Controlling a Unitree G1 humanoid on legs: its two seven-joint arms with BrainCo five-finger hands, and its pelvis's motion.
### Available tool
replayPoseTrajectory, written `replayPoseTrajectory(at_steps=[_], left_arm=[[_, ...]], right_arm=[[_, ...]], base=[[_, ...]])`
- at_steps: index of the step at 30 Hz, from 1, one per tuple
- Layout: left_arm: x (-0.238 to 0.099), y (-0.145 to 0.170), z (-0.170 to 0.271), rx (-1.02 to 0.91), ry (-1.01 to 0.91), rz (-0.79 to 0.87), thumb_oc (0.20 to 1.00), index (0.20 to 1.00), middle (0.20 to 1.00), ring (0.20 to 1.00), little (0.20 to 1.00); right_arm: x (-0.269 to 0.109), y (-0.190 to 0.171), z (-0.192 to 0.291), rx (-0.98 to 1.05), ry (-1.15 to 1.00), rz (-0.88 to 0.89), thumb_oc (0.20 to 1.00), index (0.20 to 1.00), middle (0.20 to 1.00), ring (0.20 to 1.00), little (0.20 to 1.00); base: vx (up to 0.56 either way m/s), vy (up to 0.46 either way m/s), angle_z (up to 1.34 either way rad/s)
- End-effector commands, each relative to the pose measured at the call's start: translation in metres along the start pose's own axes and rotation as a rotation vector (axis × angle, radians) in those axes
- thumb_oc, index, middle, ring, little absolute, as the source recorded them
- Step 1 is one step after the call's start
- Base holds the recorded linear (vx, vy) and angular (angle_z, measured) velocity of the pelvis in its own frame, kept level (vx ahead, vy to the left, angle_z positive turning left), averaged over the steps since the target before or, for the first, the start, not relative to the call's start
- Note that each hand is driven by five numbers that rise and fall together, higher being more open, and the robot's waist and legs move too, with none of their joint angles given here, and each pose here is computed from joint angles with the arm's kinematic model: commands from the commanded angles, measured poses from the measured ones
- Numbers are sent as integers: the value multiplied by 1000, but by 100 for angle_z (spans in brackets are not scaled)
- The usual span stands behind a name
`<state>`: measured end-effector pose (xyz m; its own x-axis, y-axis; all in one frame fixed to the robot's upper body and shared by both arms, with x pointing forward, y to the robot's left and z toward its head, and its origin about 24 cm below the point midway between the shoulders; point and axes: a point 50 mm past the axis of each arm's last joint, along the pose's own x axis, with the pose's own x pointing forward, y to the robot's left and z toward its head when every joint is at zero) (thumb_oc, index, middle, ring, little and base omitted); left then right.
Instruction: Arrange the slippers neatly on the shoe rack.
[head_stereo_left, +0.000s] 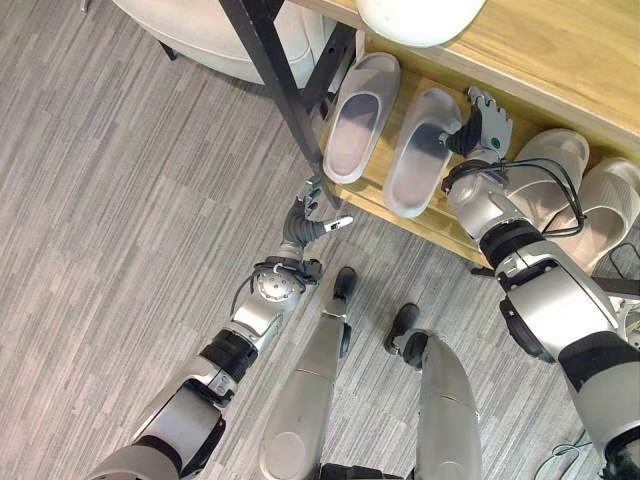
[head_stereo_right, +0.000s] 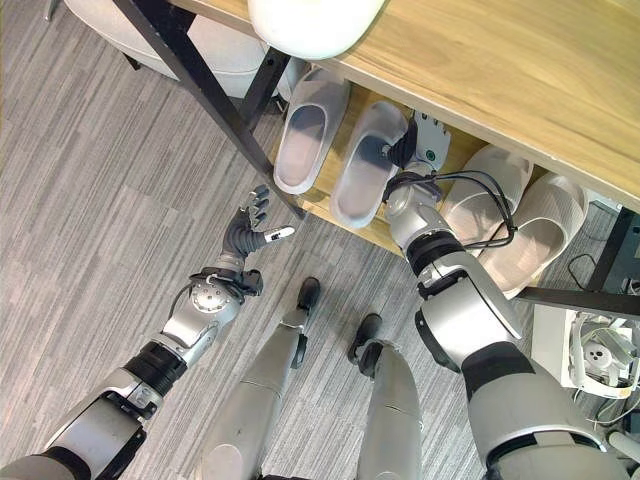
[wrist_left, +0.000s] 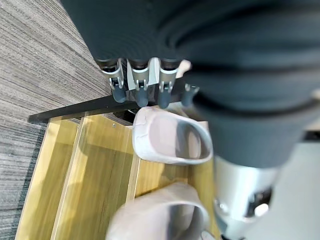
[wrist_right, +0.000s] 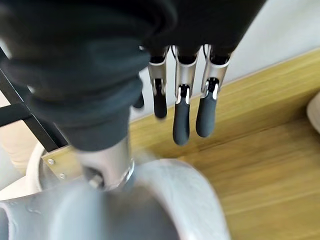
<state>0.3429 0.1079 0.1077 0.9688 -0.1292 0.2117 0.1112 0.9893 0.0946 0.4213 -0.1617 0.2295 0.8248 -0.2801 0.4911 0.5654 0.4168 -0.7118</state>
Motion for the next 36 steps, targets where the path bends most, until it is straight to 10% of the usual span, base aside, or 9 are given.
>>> replayPoseTrajectory(at_steps=[1,22,36], left_arm=[[-3,-8,13,-53,-76,-30,1000,1000,1000,1000,1000],[-22,2,-20,27,70,-74,1000,1000,1000,1000,1000],[-26,-1,-27,31,105,-120,1000,1000,1000,1000,1000]], right_arm=[[15,-24,21,50,-63,-87,1000,1000,1000,1000,1000],[-52,66,-23,1143,646,205,1000,1000,1000,1000,1000],[-10,25,24,1395,459,191,1000,1000,1000,1000,1000]], base=[[0,0,0],[3,9,-2],[20,-20,5]])
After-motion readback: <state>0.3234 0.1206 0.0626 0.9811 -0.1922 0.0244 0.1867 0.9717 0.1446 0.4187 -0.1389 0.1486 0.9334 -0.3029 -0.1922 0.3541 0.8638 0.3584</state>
